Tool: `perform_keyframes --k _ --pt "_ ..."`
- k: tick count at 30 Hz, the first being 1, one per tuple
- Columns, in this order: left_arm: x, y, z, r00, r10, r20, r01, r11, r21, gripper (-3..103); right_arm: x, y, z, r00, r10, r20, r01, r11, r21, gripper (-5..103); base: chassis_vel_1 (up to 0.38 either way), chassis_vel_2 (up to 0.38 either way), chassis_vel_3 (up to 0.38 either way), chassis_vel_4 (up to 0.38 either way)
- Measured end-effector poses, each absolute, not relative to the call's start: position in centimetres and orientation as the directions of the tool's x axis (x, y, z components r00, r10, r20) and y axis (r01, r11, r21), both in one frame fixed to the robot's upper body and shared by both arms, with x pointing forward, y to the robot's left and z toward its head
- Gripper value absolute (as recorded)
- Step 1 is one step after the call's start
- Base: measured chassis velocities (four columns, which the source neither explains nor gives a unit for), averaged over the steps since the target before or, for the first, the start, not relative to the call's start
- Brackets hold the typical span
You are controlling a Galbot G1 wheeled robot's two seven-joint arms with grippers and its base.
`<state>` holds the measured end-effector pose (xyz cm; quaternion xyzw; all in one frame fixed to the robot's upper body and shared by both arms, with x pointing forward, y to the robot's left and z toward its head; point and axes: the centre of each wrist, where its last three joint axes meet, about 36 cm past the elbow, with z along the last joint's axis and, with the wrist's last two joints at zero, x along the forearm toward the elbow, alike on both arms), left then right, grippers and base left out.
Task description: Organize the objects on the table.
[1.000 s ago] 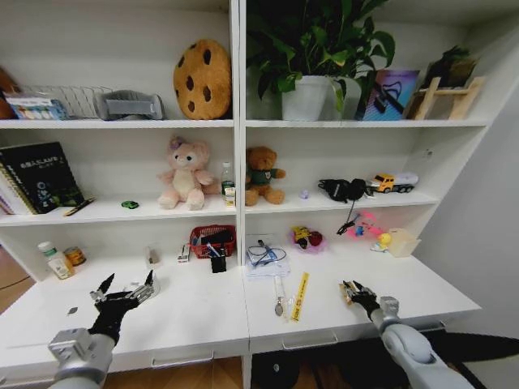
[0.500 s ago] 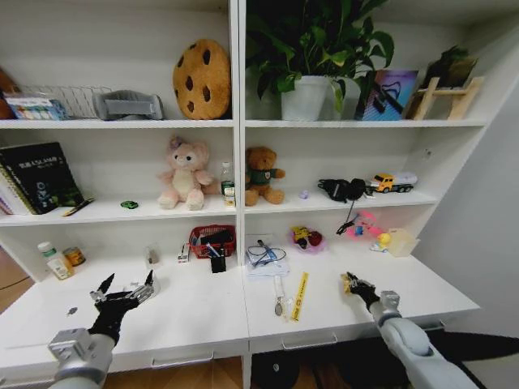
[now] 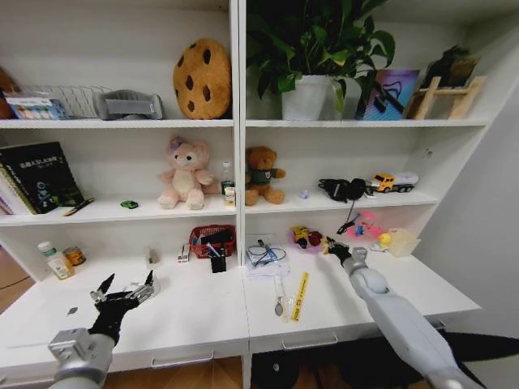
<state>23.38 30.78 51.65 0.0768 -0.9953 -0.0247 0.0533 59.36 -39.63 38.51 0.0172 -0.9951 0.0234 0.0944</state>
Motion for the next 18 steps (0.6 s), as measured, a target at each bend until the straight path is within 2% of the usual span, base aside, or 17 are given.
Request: perform_keyframes --k 10,18 --pt "23.4 30.8 51.7 -0.983 -0.155 0.102 -0.150 0.987 0.057 100 63.7 -36.9 35.7 -0.979 -0.019 0.205 -0.020 1.000 -0.005 0 0.000 0.000 0.000 0.000" --pt "23.4 30.8 51.7 -0.983 -0.155 0.102 -0.150 0.987 0.057 100 64.7 -37.2 35.2 -0.978 0.005 0.207 0.006 1.000 0.005 0 0.000 0.000 0.000 0.000"
